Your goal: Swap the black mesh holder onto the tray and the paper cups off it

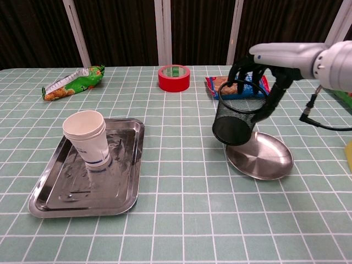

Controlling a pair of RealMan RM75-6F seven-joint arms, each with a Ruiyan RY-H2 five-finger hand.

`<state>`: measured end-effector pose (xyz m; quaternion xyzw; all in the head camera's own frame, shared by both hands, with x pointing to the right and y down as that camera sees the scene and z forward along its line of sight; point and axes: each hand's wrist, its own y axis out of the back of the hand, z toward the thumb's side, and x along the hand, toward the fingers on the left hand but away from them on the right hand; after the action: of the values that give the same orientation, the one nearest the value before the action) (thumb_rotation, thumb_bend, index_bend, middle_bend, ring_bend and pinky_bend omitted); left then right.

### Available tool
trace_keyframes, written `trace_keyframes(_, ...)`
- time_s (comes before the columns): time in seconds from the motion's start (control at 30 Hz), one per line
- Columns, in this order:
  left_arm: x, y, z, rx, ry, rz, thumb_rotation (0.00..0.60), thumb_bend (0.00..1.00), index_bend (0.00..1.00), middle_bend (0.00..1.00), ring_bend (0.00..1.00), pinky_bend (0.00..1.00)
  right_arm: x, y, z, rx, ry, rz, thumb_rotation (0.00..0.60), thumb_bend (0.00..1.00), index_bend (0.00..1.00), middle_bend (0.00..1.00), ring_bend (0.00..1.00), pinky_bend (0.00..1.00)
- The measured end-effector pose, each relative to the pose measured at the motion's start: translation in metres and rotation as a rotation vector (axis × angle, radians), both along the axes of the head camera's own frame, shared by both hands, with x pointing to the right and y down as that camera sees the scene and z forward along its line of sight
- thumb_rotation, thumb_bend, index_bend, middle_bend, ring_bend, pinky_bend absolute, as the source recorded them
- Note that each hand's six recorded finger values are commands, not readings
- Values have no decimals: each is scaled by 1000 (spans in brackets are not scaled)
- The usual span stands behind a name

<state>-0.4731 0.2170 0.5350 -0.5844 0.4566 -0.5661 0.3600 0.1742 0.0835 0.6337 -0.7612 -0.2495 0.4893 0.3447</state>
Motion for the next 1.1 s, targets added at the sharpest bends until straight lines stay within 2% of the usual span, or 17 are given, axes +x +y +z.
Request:
trace_keyframes(0.33, 0, -1, 7, -27, -11, 2, 600, 69, 208, 0, 0, 107, -62, -16, 25, -52, -50, -13, 600, 0, 491, 375, 428, 250)
trace_keyframes(0.4, 0, -1, 8, -33, -14, 1, 600, 70, 208, 0, 0, 107, -68, -15, 31, -59, -52, -13, 600, 0, 480, 371, 395, 208)
trace_keyframes(0.47, -1, -2, 8, -33, -14, 0, 600, 70, 208, 0, 0, 107, -72, -14, 37, -65, -51, -15, 600, 0, 400, 320, 311, 114)
trace_keyframes(0.53, -2, -2, 7, -30, -15, -5, 600, 69, 208, 0, 0, 107, -73, -12, 43, -81, -43, -21, 600, 0, 244, 201, 170, 29)
trace_keyframes(0.6, -4, -3, 7, -27, -17, -9, 600, 70, 208, 0, 0, 107, -74, -7, 47, -103, -30, -40, 600, 0, 77, 61, 35, 0)
trace_keyframes(0.67, -5, -3, 7, -26, -18, -12, 600, 70, 208, 0, 0, 107, -73, -5, 49, -110, -11, -60, 600, 0, 7, 3, 0, 0)
trace_keyframes(0.87, -5, -4, 8, -31, -14, -12, 600, 69, 208, 0, 0, 107, -75, -6, 33, -95, 18, -78, 600, 0, 0, 0, 0, 0)
trace_keyframes(1.0, -8, -5, 5, -16, -9, -23, 600, 70, 208, 0, 0, 107, -67, -7, 13, -68, 26, -64, 600, 0, 0, 0, 0, 0)
trace_keyframes(1.1, -8, -5, 5, -17, -3, -22, 600, 69, 208, 0, 0, 107, -48, -9, -9, -37, 39, -37, 600, 0, 0, 0, 0, 0)
